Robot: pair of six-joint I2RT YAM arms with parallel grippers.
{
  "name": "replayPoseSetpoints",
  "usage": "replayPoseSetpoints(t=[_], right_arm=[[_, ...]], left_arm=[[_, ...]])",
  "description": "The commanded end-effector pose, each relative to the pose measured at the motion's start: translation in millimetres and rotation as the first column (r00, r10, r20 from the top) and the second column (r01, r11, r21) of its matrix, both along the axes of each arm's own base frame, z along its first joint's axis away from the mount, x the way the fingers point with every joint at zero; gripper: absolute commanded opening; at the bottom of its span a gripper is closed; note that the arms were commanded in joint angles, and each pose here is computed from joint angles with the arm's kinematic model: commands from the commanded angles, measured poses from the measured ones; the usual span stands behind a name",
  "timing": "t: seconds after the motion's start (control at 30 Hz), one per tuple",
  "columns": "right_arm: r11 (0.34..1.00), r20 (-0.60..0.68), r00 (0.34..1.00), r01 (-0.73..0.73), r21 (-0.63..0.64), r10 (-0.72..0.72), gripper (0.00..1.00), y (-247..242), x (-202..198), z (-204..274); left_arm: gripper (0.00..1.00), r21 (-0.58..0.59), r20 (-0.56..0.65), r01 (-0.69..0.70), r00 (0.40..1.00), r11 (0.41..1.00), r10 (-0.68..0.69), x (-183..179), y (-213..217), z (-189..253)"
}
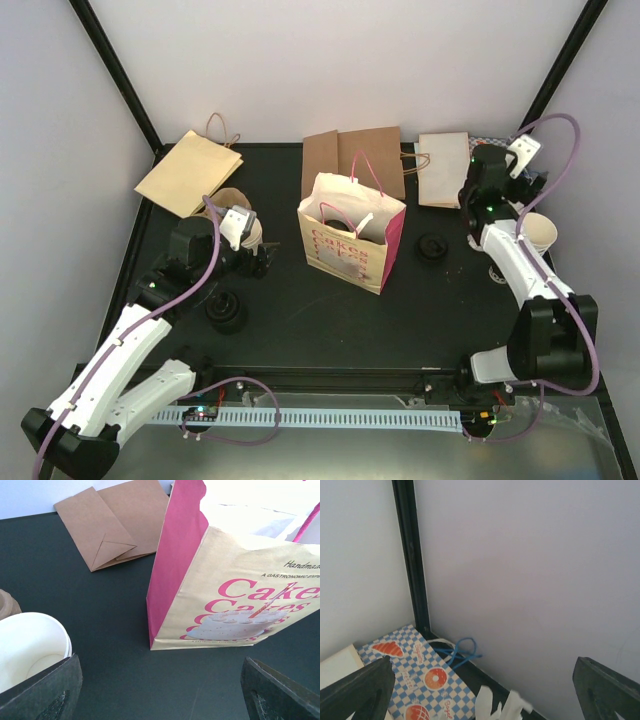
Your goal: Pack the takeout coffee
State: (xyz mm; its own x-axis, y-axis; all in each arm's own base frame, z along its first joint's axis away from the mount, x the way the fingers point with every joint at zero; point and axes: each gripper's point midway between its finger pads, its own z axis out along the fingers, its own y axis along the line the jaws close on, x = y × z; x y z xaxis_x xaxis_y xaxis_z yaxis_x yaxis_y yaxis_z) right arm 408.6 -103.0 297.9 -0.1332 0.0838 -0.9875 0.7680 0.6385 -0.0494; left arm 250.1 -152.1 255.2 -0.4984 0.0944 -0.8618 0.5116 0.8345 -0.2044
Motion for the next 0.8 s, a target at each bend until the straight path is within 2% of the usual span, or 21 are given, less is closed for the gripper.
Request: replayPoseSetpoints(t=[0.0,0.4,0.63,0.77], right_arm=[[0.999,0.021,1.0,-0.023,0.03,0.022,1.0,1.5,-8.1,30.7],[0.991,-0.101,0.989,-0.095,0.094,0.105,1.0,10.8,-21.3,39.1],[0.945,-0.087,0.951,-0.279,0.171,0.296,1.0,36.2,-34.1,47.3],[0.865,-0.026,0.874,-0.475,0.158,0.485,1.0,64.2,-42.7,65.1]], left_arm=[[0.89,-0.007,0.027,0.016,1.0,1.0,-0.015,1.6,-2.0,6.4],[0.89,-0.009,0.019,0.024,1.0,1.0,-0.024,1.1,-3.6,5.1],[0.89,-0.009,0.019,0.022,1.0,1.0,-0.021,1.5,-3.4,5.6],[0.89,-0.01,0.022,0.022,1.0,1.0,-0.021,1.4,-3.3,6.5]])
